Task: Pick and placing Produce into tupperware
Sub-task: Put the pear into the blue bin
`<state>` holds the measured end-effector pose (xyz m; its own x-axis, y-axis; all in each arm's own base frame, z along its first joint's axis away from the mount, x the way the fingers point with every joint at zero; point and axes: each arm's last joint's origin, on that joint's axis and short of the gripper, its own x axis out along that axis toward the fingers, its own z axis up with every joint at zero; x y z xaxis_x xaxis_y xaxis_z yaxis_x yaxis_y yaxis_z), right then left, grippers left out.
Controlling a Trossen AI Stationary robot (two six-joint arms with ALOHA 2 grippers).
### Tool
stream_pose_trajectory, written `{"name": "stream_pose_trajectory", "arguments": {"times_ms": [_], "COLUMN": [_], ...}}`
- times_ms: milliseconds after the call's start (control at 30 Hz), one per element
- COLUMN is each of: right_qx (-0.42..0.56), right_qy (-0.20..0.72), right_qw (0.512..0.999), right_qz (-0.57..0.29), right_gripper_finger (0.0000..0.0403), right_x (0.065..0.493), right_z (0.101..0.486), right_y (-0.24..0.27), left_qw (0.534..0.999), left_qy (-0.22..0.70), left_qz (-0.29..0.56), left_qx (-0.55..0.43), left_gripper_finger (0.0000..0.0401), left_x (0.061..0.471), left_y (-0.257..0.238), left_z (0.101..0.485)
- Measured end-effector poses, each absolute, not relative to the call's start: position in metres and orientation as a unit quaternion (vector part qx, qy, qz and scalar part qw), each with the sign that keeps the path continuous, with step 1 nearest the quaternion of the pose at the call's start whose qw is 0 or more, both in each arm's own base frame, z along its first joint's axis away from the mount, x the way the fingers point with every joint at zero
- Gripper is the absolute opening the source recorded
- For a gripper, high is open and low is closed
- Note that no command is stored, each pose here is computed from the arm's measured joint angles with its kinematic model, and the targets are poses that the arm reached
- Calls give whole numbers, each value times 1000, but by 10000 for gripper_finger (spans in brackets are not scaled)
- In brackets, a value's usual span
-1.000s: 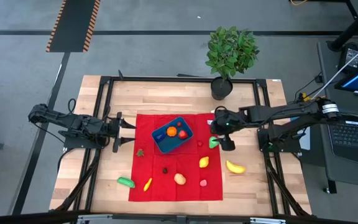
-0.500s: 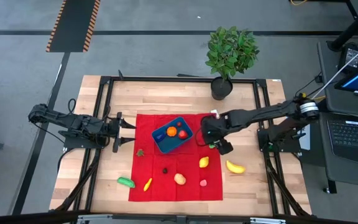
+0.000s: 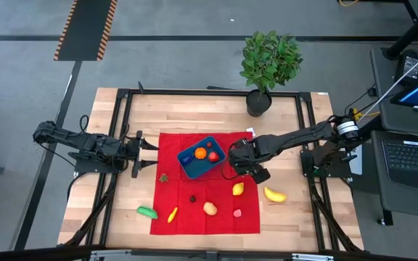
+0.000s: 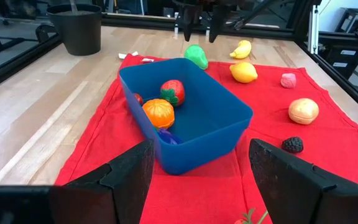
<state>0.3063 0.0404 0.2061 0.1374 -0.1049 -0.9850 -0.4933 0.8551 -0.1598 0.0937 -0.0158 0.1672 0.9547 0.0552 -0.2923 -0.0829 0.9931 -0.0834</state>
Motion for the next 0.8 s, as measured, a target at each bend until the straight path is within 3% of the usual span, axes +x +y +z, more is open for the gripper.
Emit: {"name": "stream_pose_trajectory", "arguments": {"times_ms": [267,800], "right_qx": [-193,-201], "right_qy": [655,653], "right_qw": [719,717], "right_qz": [133,139], "right_gripper_finger": [291,291], "right_x": [303,298], "right_z": [204,187], "right_y": [41,40], "left_qw": [988,987], "left_qy": [146,146], "left_qz": [35,35], "left_qx": [-47,-48], "left_gripper_finger": [254,254], "left_x": [94,94], "left_y": [-16,-16], "left_z": [167,167]}}
